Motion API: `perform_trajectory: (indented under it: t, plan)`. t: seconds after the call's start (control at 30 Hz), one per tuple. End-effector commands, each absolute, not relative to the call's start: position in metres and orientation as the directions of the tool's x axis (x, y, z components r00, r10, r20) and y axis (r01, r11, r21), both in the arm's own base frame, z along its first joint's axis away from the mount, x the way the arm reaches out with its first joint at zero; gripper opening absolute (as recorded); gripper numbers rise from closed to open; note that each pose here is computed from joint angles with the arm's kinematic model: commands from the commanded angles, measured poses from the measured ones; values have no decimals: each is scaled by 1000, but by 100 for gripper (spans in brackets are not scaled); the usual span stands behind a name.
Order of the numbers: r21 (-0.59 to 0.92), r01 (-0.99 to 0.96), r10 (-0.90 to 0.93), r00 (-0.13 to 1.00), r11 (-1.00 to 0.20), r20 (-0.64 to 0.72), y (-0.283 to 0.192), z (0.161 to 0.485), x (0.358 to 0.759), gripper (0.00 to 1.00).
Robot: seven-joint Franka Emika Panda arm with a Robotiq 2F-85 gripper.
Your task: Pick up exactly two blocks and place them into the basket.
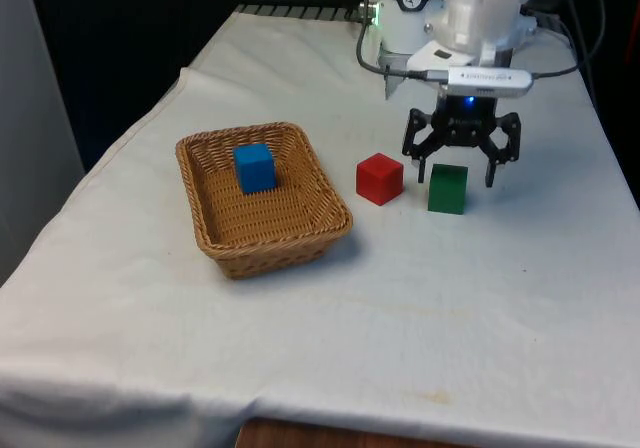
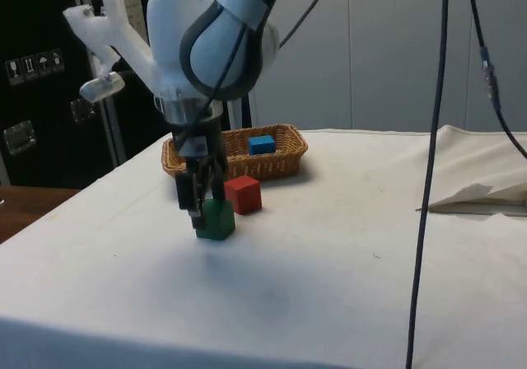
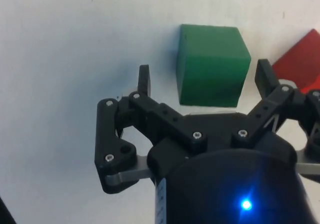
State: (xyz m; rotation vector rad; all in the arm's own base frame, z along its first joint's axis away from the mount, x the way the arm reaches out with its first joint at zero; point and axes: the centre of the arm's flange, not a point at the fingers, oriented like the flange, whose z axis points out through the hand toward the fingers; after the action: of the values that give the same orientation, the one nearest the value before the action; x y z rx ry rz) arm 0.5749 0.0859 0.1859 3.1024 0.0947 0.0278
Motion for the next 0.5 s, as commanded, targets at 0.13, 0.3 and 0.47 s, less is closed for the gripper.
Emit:
perform_trajectory:
  t: [0.13,0.3,0.47]
  plan:
    - [38,62,62,998,-997,13,87,172,578,100]
    - [52,65,65,998,-997,7,86,165,579,97]
    - [49,63,64,998,-997,6,86,161,579,40]
